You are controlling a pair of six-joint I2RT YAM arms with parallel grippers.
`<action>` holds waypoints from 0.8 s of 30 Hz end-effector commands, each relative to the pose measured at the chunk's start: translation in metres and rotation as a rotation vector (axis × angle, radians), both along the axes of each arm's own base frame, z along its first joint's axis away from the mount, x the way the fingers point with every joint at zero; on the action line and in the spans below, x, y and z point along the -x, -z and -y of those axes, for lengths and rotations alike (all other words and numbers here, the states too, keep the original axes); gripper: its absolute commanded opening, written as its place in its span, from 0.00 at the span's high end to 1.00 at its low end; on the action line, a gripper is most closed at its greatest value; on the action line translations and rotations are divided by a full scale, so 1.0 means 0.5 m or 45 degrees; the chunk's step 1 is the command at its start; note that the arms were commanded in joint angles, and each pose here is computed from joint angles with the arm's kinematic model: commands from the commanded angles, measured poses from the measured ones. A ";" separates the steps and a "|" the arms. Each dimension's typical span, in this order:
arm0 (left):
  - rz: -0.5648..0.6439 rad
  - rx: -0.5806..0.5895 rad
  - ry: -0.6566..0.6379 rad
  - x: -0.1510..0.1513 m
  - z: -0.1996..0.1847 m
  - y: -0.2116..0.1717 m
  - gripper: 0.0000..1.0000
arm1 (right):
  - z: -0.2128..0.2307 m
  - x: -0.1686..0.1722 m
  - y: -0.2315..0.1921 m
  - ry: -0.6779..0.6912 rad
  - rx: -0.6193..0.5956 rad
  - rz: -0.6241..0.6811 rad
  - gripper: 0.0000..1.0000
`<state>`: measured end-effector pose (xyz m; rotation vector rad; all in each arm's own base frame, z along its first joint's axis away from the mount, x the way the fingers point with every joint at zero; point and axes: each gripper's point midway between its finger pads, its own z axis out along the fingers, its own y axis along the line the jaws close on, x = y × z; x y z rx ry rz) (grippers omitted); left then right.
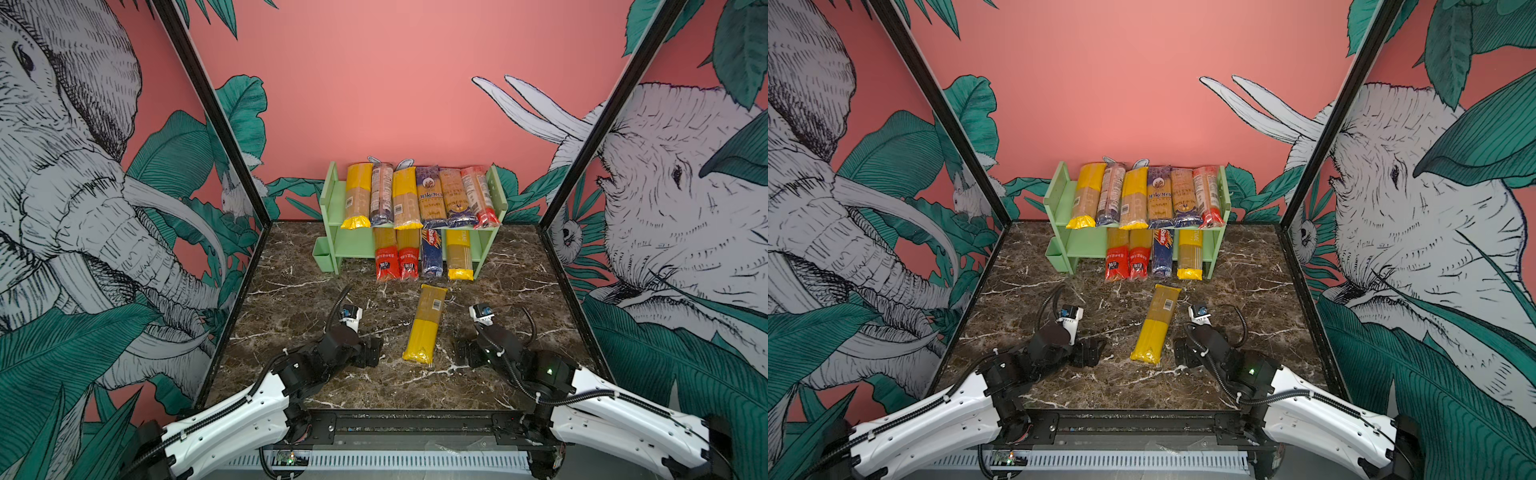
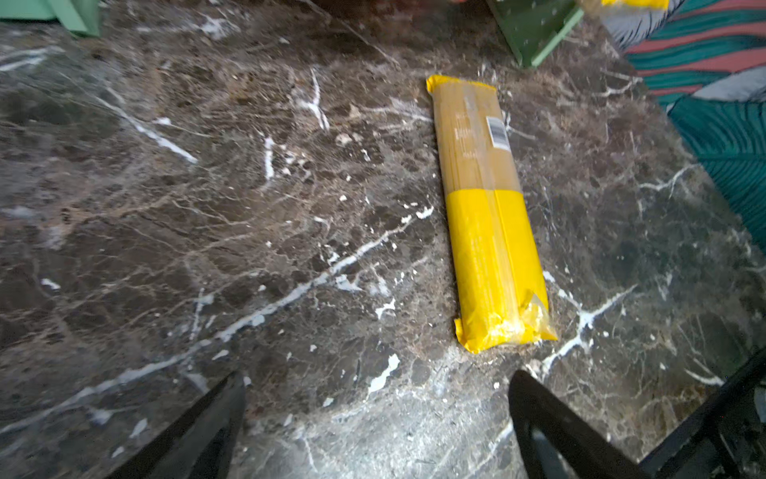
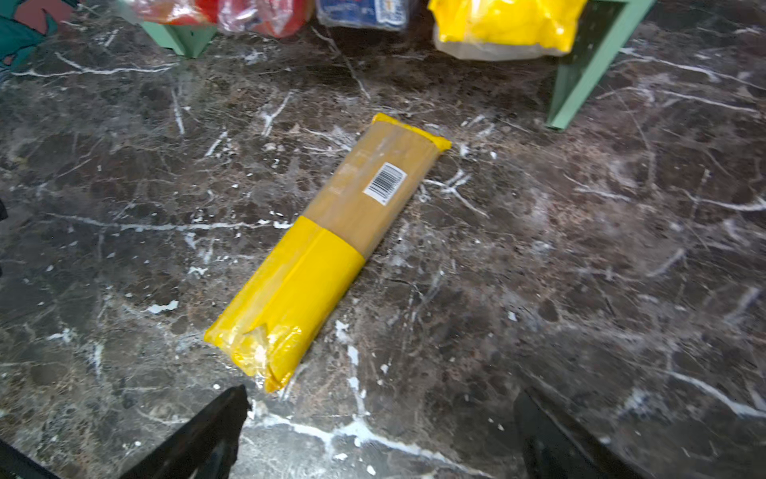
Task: Place and organize the pasta boxes and bags onto the shelf
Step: 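Lower the left gripper onto the yellow pack's end and close it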
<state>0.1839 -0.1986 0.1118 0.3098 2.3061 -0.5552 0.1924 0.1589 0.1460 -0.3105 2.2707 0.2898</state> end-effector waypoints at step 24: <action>-0.013 -0.019 0.109 -0.002 0.278 0.072 0.01 | 0.095 0.015 0.044 0.083 0.062 -0.017 0.01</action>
